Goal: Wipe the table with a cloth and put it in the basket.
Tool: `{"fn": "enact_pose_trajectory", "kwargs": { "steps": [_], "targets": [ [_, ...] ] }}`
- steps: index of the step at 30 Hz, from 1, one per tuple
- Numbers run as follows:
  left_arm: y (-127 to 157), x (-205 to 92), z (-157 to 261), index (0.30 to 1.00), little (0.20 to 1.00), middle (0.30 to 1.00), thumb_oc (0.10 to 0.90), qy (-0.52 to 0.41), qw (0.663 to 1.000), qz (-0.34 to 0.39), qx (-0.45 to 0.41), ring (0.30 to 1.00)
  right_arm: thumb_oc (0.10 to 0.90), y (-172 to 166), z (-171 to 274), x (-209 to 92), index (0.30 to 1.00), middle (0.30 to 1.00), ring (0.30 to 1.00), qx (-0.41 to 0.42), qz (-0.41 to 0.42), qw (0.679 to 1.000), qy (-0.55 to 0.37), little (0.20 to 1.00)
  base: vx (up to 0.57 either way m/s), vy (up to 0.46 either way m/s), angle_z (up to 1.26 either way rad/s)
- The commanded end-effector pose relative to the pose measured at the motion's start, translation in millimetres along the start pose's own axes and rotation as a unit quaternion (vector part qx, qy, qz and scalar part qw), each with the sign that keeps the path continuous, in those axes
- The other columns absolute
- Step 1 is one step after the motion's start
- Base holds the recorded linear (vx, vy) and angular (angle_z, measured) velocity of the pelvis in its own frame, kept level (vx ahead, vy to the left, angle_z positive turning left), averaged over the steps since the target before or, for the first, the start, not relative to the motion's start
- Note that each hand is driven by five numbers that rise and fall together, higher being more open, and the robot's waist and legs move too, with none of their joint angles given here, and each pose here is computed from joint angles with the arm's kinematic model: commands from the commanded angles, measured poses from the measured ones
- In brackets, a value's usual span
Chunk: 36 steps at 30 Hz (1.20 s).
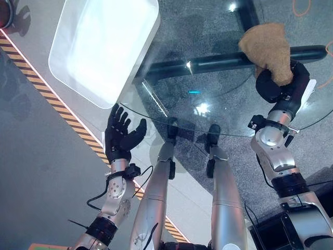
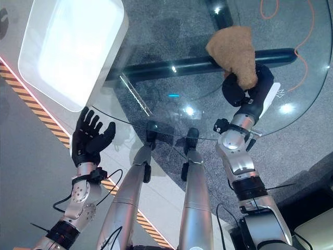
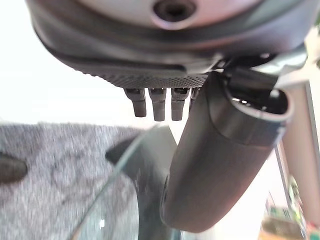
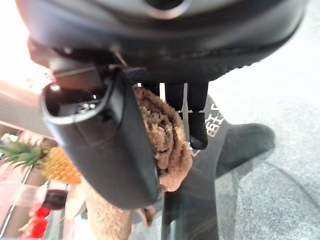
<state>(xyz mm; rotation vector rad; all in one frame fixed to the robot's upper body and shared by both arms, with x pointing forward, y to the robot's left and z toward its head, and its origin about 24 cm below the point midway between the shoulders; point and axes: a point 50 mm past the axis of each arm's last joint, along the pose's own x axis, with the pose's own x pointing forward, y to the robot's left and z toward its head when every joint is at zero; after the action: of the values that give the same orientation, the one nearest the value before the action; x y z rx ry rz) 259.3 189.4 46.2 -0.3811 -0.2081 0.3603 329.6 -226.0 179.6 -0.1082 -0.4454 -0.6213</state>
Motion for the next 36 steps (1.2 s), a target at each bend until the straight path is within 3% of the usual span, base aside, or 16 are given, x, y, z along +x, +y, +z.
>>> {"fn": "enact_pose_trajectory", "kwargs": {
  "steps": [1,7,11,15,20,25,27,36],
  "targets": [
    [22,-16,8,0.900,0.900,0.900,0.800,-0.029,0.997,0.067,0.008,0.900,0.100,-19,64,6,0.300,0.300,0.300,0.081,-0.017,0.983,-0.166,0.200,0.00,-0.020,0.09],
    [40,-16,16,0.900,0.900,0.900,0.800,-0.053,0.990,0.128,0.017,0.900,0.100,-17,62,5,0.300,0.300,0.300,0.073,-0.003,0.984,-0.164,0.200,0.00,-0.010,0.06],
    [39,-16,28,0.900,0.900,0.900,0.800,-0.088,0.989,0.117,0.016,0.900,0.100,-14,65,2,0.300,0.300,0.300,0.073,0.021,0.983,-0.168,0.200,0.00,-0.023,0.04],
    [30,-14,41,0.900,0.900,0.900,0.800,-0.121,0.990,0.075,0.004,0.900,0.100,-8,69,-4,0.300,0.300,0.300,0.078,0.058,0.978,-0.183,0.200,0.00,-0.009,0.05],
    [4,-15,54,0.900,0.900,0.900,0.800,-0.139,0.988,-0.062,-0.036,0.900,0.100,7,76,-23,0.300,0.300,0.300,0.104,0.163,0.960,-0.204,0.200,0.00,-0.006,0.02],
    [-10,-15,64,0.900,0.900,0.900,0.800,-0.154,0.978,-0.114,-0.080,0.900,0.100,22,81,-39,0.300,0.300,0.300,0.139,0.269,0.930,-0.209,0.200,0.00,0.000,0.00],
    [-15,-15,73,0.900,0.900,0.900,0.800,-0.175,0.969,-0.143,-0.101,0.900,0.100,30,85,-49,0.300,0.300,0.300,0.168,0.333,0.904,-0.209,0.200,-0.01,-0.015,-0.01],
    [-32,-13,91,0.900,0.900,0.900,0.800,-0.193,0.935,-0.252,-0.156,0.900,0.100,37,90,-63,0.300,0.300,0.300,0.237,0.407,0.859,-0.202,0.200,0.00,0.000,0.00]
  ]
}}
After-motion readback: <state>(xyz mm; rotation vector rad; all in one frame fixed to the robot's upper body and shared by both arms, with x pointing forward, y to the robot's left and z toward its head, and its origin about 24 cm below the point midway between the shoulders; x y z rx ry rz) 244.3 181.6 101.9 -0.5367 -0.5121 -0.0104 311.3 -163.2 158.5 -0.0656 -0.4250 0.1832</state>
